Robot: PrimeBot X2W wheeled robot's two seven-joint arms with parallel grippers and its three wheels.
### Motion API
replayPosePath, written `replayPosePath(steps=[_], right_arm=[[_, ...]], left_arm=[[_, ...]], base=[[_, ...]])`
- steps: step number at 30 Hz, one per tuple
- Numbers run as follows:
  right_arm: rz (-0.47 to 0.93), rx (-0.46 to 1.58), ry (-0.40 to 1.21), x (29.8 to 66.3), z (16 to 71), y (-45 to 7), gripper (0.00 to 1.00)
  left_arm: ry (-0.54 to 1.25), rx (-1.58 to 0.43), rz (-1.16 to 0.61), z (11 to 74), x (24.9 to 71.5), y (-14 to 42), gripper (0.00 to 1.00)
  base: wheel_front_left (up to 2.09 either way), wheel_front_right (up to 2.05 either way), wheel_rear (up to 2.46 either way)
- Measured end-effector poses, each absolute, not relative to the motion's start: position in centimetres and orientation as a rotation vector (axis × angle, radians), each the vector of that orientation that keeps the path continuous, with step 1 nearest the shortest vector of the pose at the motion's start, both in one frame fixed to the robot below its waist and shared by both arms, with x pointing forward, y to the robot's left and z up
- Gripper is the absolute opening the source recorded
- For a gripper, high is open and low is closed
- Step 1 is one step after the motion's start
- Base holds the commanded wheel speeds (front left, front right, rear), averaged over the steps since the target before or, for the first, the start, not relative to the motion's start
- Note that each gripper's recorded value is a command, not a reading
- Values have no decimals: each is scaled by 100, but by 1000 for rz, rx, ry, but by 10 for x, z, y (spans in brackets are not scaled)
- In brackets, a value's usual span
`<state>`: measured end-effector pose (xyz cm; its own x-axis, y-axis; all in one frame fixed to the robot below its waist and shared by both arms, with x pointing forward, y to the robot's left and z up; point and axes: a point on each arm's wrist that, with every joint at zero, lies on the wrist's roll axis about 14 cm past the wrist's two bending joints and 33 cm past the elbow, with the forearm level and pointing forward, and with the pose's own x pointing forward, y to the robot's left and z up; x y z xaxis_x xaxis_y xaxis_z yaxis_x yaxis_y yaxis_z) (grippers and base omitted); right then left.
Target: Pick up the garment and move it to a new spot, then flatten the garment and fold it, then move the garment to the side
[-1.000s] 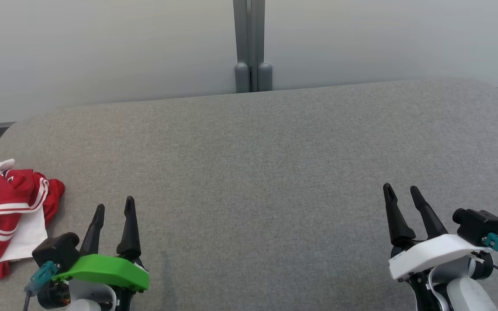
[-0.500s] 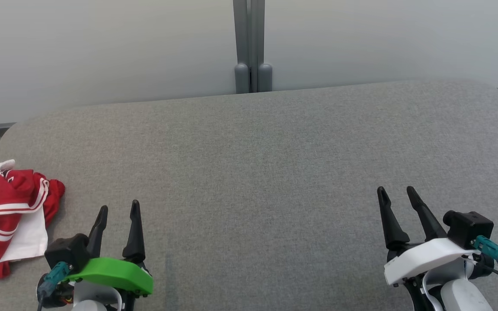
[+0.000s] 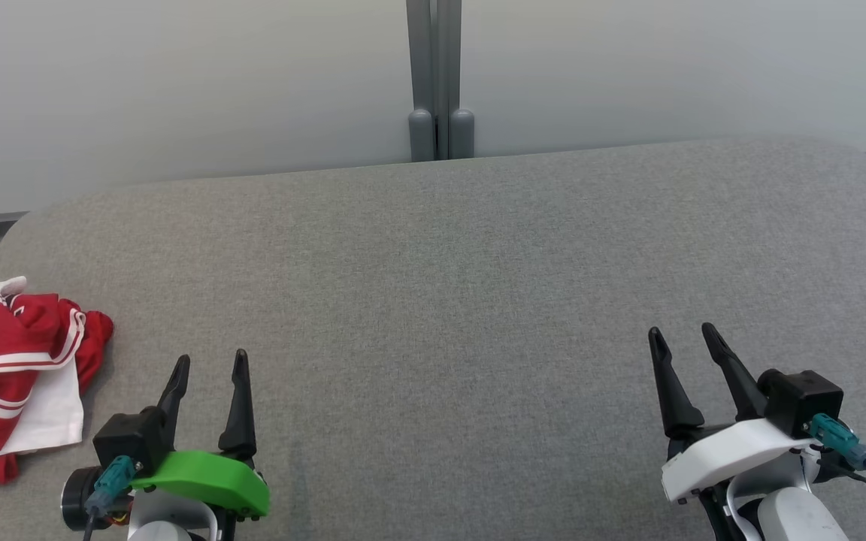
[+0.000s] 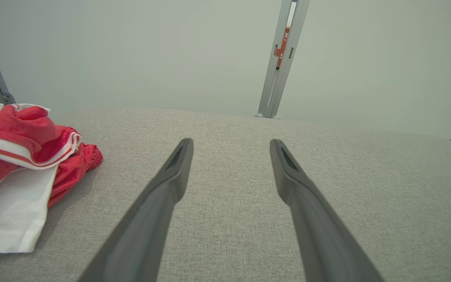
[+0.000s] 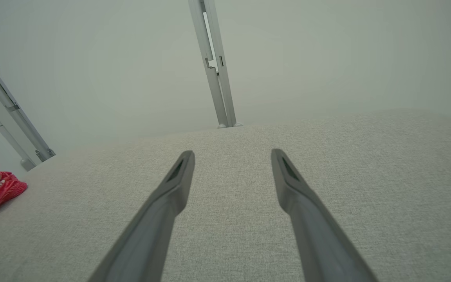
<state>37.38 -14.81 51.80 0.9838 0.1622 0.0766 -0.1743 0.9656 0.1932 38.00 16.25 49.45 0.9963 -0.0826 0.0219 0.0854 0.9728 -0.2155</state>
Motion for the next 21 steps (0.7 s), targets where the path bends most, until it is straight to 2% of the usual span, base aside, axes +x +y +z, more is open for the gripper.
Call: replayPosePath(steps=[21], right_arm=[[184, 133, -71, 372, 516, -143, 100]], left_arm=[[-12, -143, -93, 490, 380, 162, 100]], base=[[0, 0, 0]])
